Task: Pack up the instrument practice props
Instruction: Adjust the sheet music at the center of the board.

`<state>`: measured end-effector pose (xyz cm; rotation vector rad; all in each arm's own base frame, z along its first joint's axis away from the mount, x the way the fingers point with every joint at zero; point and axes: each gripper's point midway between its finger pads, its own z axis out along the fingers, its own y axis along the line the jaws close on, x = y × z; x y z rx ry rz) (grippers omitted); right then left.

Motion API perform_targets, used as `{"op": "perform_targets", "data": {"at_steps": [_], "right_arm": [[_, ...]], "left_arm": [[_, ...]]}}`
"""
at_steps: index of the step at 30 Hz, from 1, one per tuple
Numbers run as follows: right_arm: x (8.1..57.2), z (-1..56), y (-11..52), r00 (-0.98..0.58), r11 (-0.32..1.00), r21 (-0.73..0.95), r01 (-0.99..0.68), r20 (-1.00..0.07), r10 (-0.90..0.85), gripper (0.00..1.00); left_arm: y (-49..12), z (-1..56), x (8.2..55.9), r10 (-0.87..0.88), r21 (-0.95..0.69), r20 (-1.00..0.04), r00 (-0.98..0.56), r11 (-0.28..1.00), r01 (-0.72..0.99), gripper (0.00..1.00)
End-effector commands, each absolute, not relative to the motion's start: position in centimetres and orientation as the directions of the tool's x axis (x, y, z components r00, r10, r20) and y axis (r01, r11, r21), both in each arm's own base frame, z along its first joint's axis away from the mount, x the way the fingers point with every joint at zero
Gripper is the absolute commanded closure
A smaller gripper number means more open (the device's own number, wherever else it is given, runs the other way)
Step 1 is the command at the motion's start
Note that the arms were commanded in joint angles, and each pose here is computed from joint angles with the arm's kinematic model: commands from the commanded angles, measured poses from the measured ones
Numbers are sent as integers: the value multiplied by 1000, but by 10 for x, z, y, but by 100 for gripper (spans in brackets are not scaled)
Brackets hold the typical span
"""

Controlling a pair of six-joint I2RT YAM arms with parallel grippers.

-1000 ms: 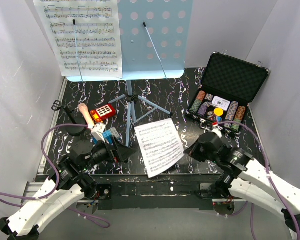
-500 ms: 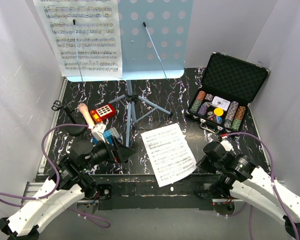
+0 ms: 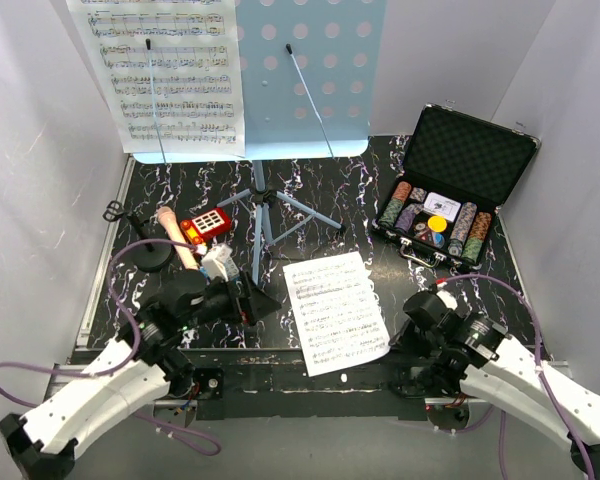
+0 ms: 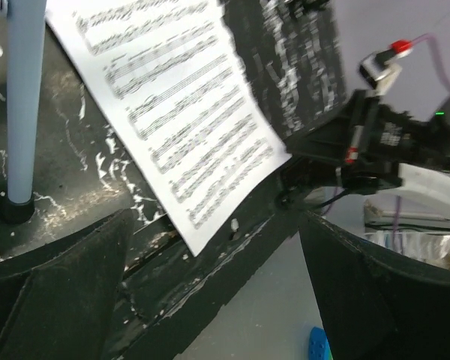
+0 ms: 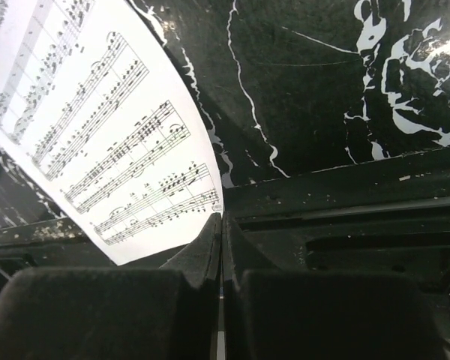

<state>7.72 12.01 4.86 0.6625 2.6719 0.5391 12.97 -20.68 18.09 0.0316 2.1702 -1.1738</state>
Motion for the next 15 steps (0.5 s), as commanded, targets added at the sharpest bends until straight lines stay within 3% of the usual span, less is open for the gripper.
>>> {"op": "perform_targets", "data": {"at_steps": [1, 4, 5, 6, 10, 15], "right_arm": [[80, 45, 126, -846, 830, 417, 369, -220, 486, 94], [88, 57, 133, -840, 818, 468, 333, -248, 483, 56], [91, 64, 133, -833, 817, 482, 316, -272, 482, 50], [95, 72, 133, -826, 814, 496, 301, -291, 483, 30], [108, 107, 136, -820, 842, 505, 191, -389, 419, 25], [128, 131, 191, -851, 849, 525, -57, -470, 234, 28]], "left_arm": [[-220, 156, 133, -164, -698, -520, -838, 648, 306, 10], [-217, 149, 143, -176, -664, -533, -828, 693, 281, 12], [-216, 149, 145, -182, -659, -539, -822, 700, 277, 12], [-215, 149, 147, -188, -654, -542, -819, 706, 271, 11], [-213, 151, 147, -200, -655, -547, -813, 706, 268, 11], [-202, 166, 144, -264, -677, -580, -771, 683, 275, 11]]}}
